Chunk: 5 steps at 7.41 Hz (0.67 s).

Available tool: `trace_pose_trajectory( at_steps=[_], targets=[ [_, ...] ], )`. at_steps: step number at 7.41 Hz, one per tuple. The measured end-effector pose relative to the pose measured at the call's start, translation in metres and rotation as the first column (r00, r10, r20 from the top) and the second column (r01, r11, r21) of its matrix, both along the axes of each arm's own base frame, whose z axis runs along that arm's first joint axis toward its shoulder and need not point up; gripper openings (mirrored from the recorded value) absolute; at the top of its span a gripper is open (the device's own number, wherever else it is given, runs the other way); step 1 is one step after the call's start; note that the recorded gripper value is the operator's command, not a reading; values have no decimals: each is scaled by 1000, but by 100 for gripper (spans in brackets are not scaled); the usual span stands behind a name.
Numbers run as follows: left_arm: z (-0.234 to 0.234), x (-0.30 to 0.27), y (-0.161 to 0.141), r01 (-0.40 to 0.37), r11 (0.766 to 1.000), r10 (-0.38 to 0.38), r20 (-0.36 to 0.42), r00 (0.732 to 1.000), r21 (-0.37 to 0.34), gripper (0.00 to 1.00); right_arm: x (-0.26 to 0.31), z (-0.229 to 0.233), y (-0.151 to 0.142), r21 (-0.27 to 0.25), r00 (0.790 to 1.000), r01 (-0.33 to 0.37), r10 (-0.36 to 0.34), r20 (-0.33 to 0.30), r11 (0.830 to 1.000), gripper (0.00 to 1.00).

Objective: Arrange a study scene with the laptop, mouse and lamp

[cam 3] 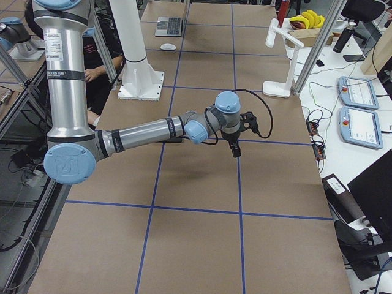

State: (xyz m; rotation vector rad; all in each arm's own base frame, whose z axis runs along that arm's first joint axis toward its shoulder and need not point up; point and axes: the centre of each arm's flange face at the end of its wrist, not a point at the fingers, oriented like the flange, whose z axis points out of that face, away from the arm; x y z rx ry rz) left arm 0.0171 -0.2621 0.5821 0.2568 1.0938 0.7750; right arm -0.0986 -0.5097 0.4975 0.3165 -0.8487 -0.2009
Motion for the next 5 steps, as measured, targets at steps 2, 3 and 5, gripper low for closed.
trace_pose_trajectory(
  at_steps=[2,3,5],
  targets=[
    [-4,12,-7,-79,992,78,16,997,103,100,0,1,-1,2,1000,0,0,-2,1000,100],
    [-7,18,-15,-111,982,107,38,994,153,100,0,1,-1,2,1000,0,0,-3,1000,100],
    [-16,38,-28,-178,960,169,60,984,218,99,0,1,-2,3,1000,0,0,-3,1000,100]
  ],
)
